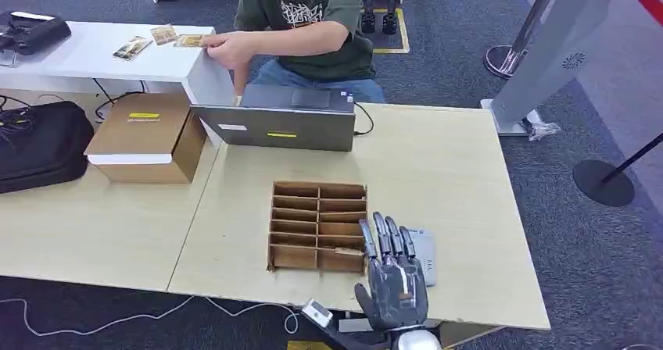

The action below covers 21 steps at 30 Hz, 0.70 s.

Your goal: Pass the card to the sensor for recognition and then transmit it.

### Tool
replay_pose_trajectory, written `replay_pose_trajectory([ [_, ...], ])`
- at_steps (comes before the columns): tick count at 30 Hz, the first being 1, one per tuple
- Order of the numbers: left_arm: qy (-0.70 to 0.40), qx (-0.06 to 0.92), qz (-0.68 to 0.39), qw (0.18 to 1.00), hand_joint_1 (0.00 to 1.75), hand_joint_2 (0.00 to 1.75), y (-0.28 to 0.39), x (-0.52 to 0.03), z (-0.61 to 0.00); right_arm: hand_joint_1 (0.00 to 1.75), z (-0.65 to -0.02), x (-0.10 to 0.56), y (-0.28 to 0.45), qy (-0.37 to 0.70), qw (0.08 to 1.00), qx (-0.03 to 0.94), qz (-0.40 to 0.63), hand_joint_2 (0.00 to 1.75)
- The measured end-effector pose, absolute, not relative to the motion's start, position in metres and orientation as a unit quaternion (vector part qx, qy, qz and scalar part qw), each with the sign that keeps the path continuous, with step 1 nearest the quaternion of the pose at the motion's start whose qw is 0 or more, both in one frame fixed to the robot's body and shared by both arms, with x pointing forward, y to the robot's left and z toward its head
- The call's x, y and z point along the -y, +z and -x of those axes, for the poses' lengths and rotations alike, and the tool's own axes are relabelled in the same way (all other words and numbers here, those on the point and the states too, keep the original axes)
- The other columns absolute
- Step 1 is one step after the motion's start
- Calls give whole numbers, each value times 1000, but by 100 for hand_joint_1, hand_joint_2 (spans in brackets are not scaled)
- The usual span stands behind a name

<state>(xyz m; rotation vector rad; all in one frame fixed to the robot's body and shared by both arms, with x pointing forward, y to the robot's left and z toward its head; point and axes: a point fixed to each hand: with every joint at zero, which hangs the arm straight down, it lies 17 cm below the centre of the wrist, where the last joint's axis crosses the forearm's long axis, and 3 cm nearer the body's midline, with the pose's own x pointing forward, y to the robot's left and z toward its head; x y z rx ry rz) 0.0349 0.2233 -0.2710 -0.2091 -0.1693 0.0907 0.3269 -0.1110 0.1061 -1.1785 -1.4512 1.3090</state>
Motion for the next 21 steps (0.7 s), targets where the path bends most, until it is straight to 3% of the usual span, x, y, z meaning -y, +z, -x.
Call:
replay_pose_trajectory([
  [21, 58, 85, 103, 989, 0, 0, -271, -225, -36, 0, -345, 84, 113, 507, 404, 613, 452, 175],
])
